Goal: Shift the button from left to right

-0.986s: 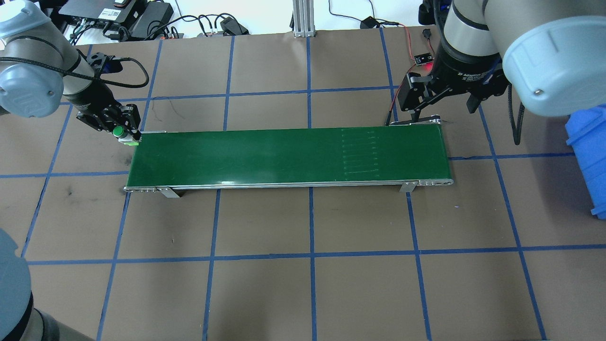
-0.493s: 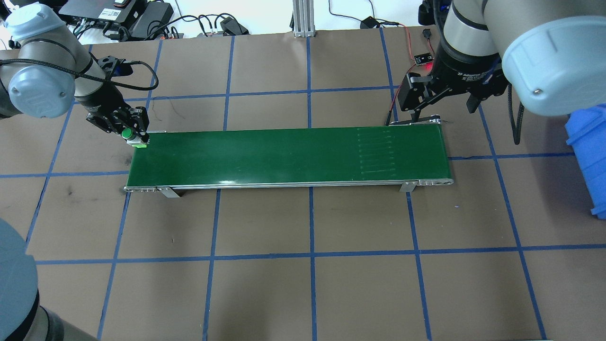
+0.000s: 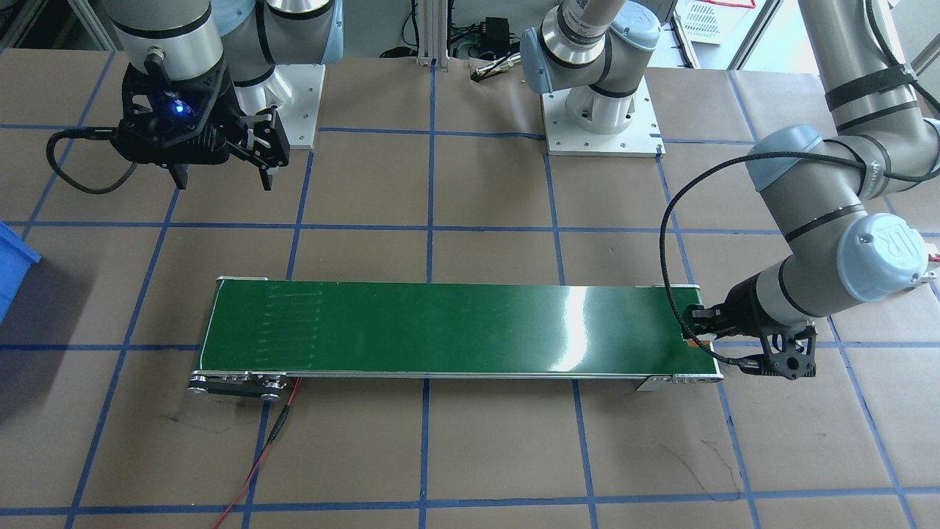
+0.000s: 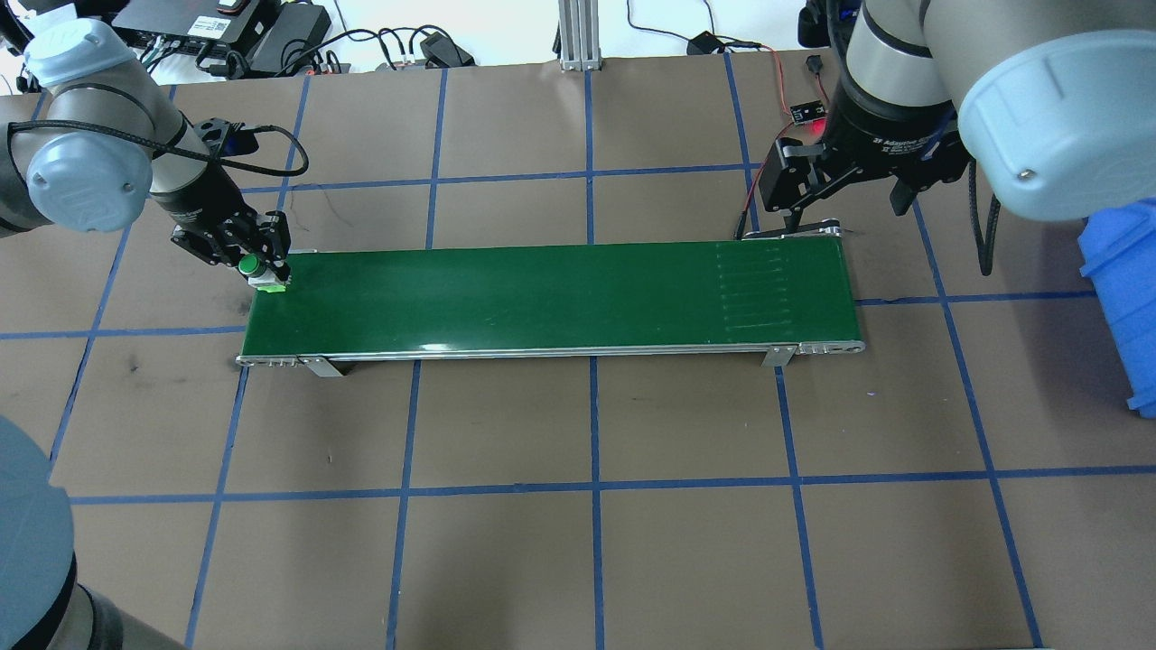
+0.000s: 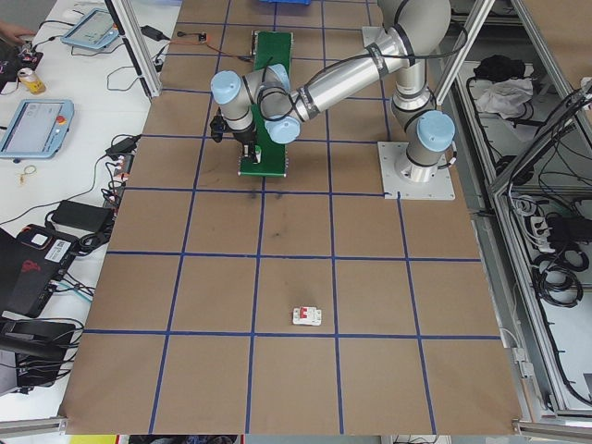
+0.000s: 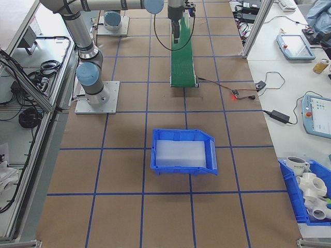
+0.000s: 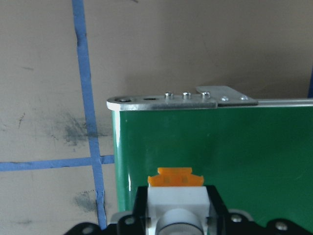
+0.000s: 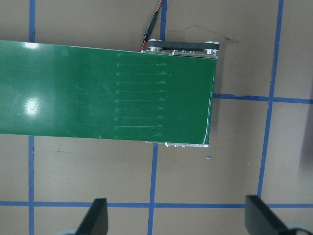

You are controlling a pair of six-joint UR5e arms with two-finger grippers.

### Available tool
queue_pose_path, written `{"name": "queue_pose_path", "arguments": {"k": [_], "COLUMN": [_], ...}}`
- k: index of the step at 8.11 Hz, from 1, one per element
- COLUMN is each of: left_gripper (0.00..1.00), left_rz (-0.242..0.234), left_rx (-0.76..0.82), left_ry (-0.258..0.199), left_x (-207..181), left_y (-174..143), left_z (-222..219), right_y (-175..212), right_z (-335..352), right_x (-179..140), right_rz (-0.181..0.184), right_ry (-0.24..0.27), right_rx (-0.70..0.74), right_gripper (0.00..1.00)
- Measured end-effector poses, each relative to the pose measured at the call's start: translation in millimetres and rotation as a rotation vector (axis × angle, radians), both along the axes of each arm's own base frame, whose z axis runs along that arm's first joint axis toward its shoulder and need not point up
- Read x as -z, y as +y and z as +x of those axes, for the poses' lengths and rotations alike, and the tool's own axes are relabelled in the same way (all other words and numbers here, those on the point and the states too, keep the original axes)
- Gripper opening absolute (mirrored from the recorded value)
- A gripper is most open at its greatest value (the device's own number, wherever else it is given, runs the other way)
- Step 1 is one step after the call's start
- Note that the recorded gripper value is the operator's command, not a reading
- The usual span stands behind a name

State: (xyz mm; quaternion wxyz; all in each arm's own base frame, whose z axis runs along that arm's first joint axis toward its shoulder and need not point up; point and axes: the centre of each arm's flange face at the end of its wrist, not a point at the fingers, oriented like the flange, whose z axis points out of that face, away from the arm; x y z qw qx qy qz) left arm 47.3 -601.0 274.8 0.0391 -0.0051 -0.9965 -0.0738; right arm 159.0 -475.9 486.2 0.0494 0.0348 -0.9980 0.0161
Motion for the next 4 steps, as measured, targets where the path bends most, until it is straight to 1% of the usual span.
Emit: {"name": "queue_pose_path", "arguments": {"k": [1, 2, 4], "left_gripper": [0.68, 1.0, 1.0], "left_rz": [0.01, 0.017, 0.023], "left_rx": [-0.023, -0.036, -0.044], "left_ry": [-0.001, -0.001, -0.001], "left_x": [4.0, 7.0, 7.0], "left_y": [1.9, 2.9, 4.7], "left_z": [-0.7, -1.0, -2.5], "right_y": [0.0, 0.0, 0.1], "right_z": [0.0, 0.0, 0.0], "right_x": [0.0, 0.2, 0.6], "right_rz": [0.0, 0.0, 0.001], "right_ry": [0.0, 0.0, 0.0], "right_rx": [0.0, 0.0, 0.0], "right_gripper": [1.0, 1.0, 1.0]}}
